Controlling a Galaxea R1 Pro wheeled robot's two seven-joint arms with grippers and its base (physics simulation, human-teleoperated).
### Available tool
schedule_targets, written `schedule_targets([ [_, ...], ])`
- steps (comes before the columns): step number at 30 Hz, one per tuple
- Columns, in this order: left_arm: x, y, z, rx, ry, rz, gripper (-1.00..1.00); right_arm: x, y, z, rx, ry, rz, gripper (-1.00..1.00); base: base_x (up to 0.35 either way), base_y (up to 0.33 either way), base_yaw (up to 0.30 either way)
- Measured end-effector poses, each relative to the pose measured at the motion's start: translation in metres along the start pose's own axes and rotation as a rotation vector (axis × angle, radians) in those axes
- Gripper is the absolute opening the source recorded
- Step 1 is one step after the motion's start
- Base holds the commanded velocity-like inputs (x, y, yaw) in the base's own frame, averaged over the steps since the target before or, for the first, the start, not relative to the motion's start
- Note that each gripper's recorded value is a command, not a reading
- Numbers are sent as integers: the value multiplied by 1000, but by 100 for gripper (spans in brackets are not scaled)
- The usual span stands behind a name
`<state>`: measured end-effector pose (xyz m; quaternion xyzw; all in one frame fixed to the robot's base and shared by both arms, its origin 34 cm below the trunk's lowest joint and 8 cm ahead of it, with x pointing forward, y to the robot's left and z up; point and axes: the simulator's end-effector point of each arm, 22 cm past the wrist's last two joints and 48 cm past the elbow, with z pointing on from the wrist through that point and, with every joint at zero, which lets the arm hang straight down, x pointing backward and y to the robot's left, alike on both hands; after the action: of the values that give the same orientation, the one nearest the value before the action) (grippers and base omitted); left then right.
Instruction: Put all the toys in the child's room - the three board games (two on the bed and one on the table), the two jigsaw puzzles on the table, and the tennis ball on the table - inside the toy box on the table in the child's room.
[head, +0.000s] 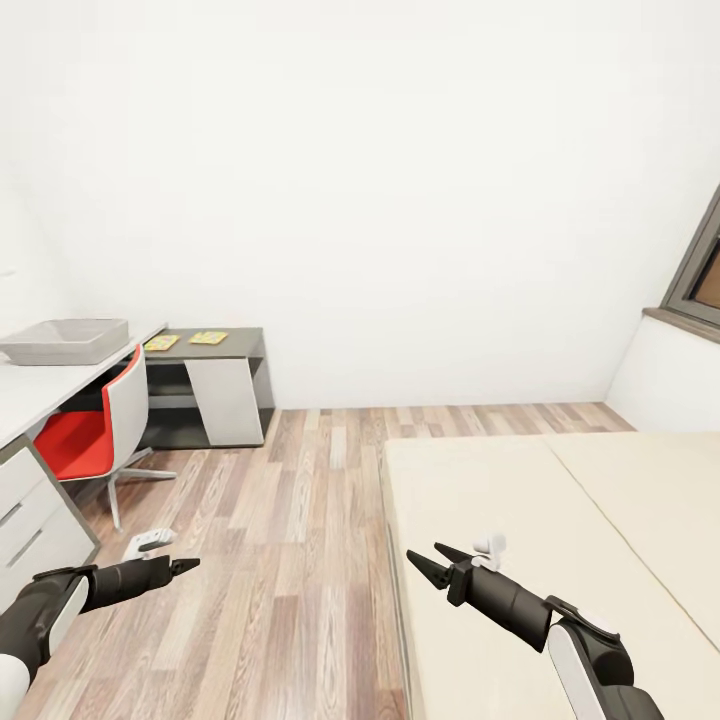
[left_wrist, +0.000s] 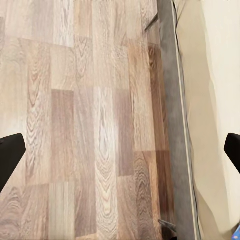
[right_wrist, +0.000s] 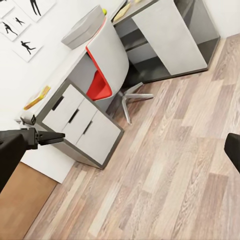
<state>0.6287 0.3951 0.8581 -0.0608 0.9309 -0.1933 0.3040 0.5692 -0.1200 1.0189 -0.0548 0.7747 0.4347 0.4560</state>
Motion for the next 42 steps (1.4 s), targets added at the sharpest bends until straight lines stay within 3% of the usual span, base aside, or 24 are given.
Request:
schedule_targets([
  [12, 0, 0, 0, 0, -1, 0, 100, 0, 0, 0, -1, -1, 0, 100, 0, 158, -4],
  [42, -1, 0, -1, 0, -1, 0, 100, -1, 0, 0, -1, -2, 0, 100, 0, 283, -50],
])
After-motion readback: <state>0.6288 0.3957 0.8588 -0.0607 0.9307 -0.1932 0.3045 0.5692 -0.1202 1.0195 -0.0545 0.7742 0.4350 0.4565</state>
